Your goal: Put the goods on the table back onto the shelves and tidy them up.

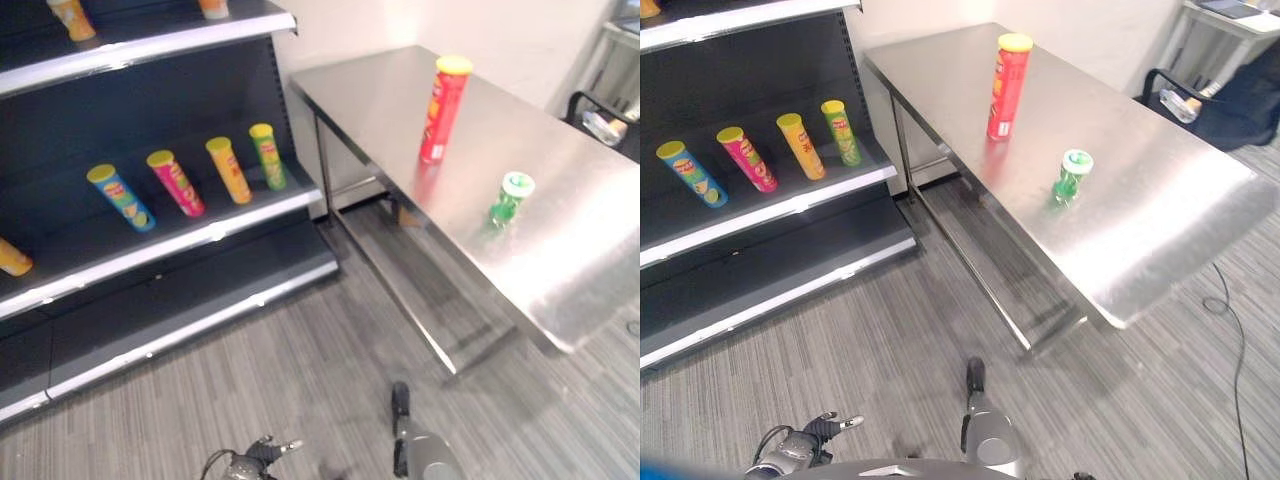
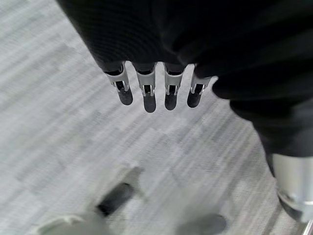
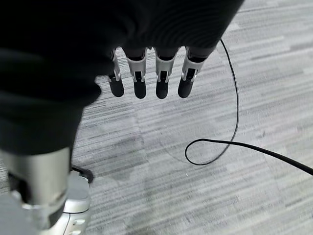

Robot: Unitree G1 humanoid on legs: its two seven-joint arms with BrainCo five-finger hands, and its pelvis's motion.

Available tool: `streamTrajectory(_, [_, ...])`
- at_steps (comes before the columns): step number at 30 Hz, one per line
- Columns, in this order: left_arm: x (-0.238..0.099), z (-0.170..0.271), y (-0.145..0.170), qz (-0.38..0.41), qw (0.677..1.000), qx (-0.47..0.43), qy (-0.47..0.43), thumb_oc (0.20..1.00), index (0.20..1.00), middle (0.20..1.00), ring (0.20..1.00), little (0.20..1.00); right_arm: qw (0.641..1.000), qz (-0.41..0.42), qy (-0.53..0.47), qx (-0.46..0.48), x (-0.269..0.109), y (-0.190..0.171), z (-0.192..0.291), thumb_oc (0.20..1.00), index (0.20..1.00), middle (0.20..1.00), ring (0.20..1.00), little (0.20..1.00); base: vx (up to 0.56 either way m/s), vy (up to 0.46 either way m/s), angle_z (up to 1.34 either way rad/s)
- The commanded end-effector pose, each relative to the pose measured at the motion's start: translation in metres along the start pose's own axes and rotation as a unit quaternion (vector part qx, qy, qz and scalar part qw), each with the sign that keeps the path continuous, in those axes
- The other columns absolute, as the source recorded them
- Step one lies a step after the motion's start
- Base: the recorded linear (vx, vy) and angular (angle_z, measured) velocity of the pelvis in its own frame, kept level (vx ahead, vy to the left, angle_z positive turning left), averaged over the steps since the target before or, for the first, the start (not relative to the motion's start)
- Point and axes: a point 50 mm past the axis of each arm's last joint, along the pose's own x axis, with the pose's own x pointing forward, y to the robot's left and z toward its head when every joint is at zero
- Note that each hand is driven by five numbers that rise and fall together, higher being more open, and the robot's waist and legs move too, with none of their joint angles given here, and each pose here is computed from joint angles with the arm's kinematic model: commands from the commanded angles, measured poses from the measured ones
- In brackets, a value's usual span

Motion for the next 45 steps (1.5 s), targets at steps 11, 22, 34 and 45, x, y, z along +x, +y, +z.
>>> streamTrajectory(11, [0.003,0.018,0.014,0.015,1.000,-0.001,-0.022,1.000,1.000,1.000,1.000,1.000,0.999,-0.042,-0.025,-0.007,0.002,-0.031,0.025,1.000,1.000,1.000,1.000,1.000,0.12,-0.167,0.14])
streamTrajectory(22, [0.001,0.004,0.013,0.016,1.000,-0.005,-0.004,1.000,1.000,1.000,1.000,1.000,0.998,-0.041,0.040,0.026,0.001,-0.025,-0.010,1.000,1.000,1.000,1.000,1.000,0.14,0.133,-0.40])
streamTrajectory(34, [0.002,0.025,0.046,0.049,0.998,0.006,-0.035,1.000,1.000,1.000,1.000,1.000,0.841,-0.305,0.163,0.415,-0.065,-0.171,-0.139,1.000,1.000,1.000,1.000,1.000,0.07,0.099,-0.29])
streamTrajectory(45, [0.001,0.016,0.039,0.061,0.998,-0.011,-0.027,1.000,1.000,1.000,1.000,1.000,0.709,-0.618,-0.267,0.211,-0.221,-0.357,0.016,1.000,1.000,1.000,1.000,1.000,0.01,-0.009,0.10])
